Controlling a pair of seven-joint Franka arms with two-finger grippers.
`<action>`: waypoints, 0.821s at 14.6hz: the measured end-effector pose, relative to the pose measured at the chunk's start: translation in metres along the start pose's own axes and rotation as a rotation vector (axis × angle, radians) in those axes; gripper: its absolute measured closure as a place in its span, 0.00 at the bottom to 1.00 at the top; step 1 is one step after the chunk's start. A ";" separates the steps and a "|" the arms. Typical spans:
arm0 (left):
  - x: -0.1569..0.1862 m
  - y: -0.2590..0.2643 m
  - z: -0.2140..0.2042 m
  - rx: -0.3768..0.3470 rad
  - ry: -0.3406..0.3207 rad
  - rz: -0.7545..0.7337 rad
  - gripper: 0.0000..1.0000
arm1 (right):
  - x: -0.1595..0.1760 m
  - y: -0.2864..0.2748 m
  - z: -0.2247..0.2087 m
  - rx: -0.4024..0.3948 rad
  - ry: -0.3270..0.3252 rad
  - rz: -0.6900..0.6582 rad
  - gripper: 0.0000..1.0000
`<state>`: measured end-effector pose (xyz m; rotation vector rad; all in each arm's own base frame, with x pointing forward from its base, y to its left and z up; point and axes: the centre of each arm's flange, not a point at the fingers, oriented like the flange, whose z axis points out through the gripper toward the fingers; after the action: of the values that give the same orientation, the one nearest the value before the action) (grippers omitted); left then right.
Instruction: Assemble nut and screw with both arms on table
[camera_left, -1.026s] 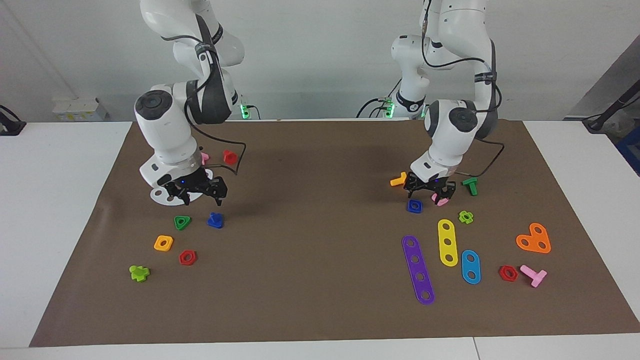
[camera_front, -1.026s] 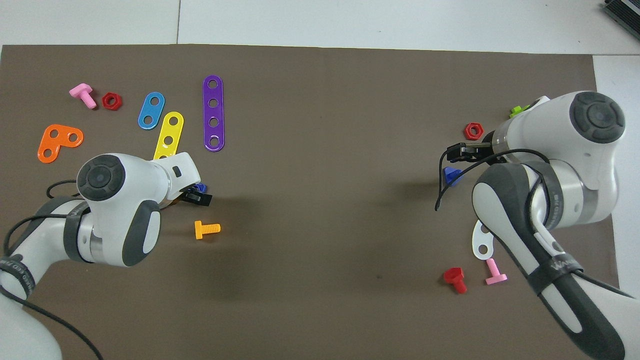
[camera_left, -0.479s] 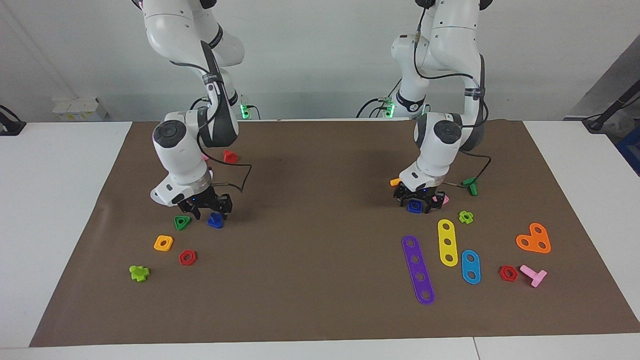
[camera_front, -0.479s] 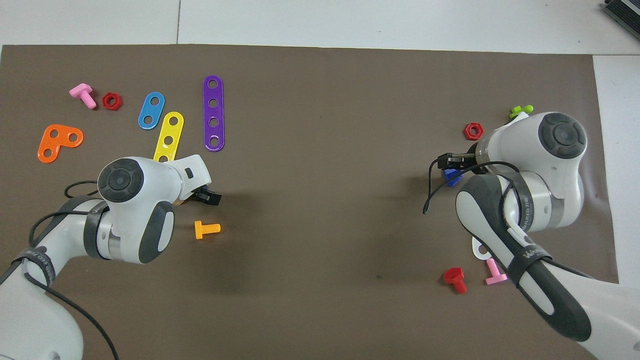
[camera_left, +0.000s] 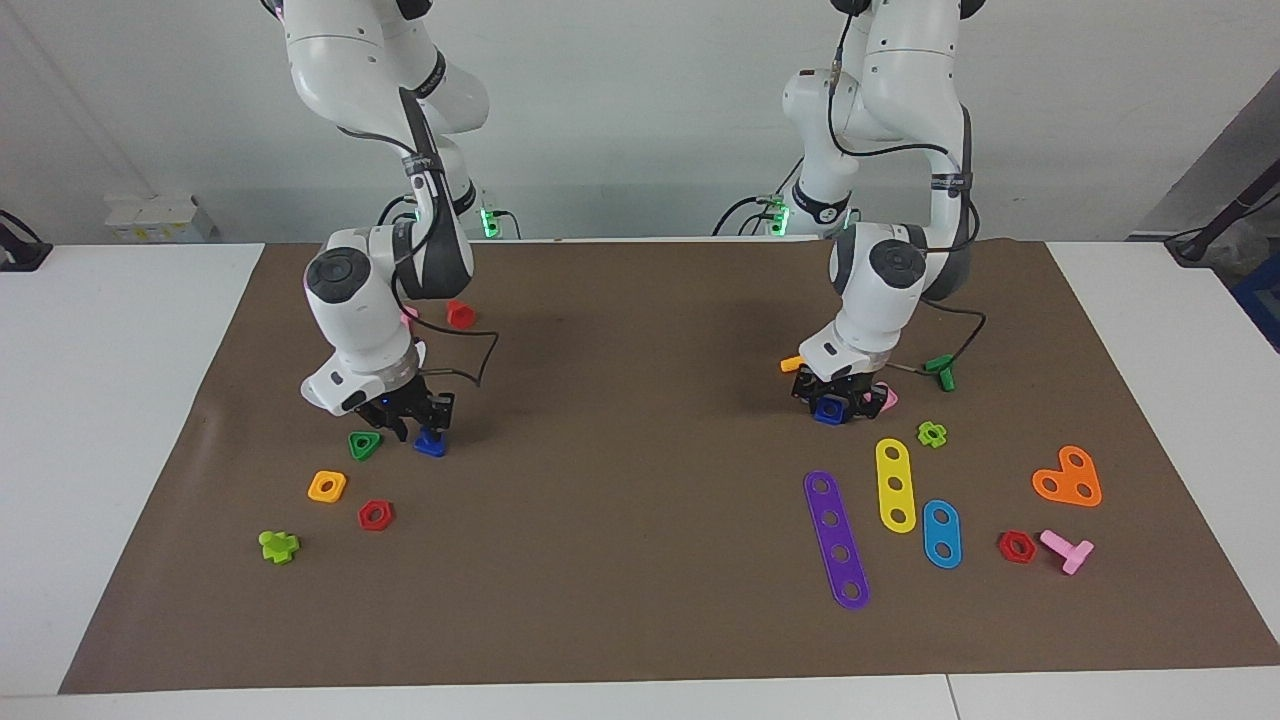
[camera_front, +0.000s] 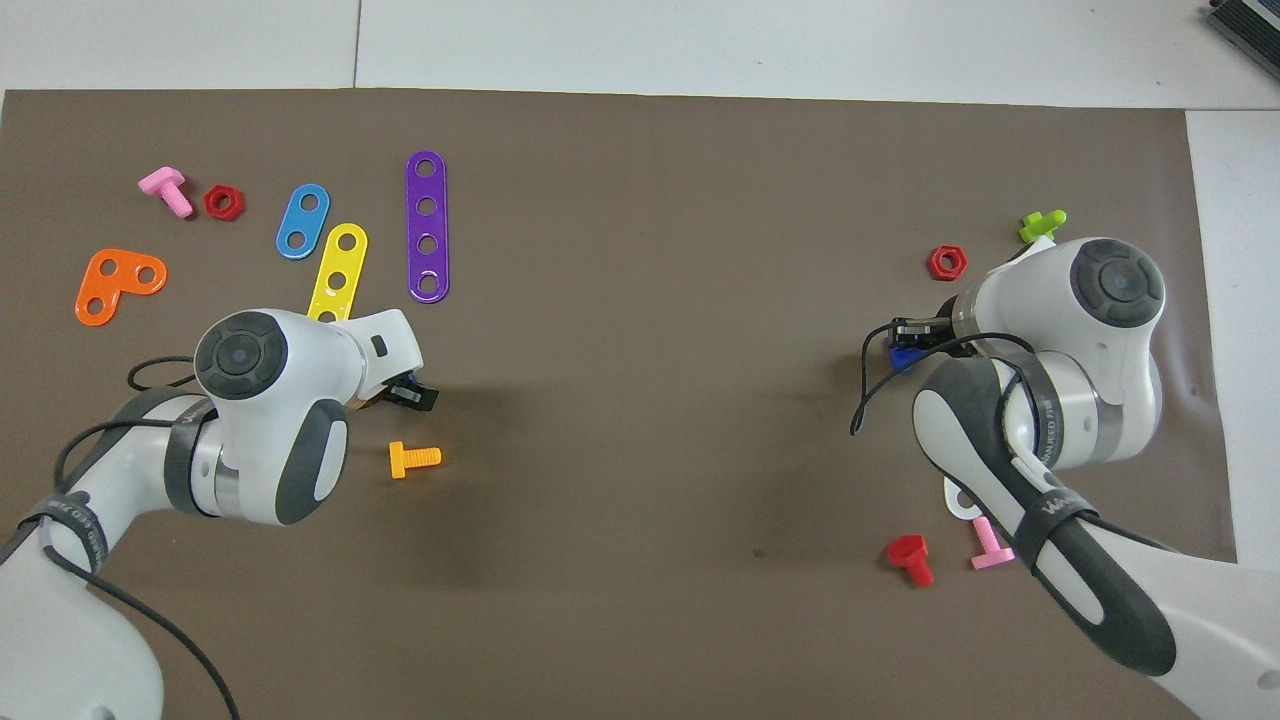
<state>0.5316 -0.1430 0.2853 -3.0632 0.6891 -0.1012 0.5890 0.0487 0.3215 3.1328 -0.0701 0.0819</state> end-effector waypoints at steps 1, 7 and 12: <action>0.000 -0.001 0.000 -0.001 -0.003 -0.006 0.48 | 0.000 0.000 0.000 0.000 0.001 0.000 0.65; 0.031 -0.018 -0.040 -0.024 -0.083 -0.231 0.53 | 0.006 -0.036 -0.016 0.013 0.040 0.020 0.81; 0.060 -0.045 -0.101 -0.055 -0.086 -0.336 0.53 | 0.001 -0.136 -0.045 0.055 0.098 0.075 0.81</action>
<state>0.5987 -0.1271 0.3907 -3.1813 0.1711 0.0507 0.5937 0.1851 0.3662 3.1743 -0.1880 0.2416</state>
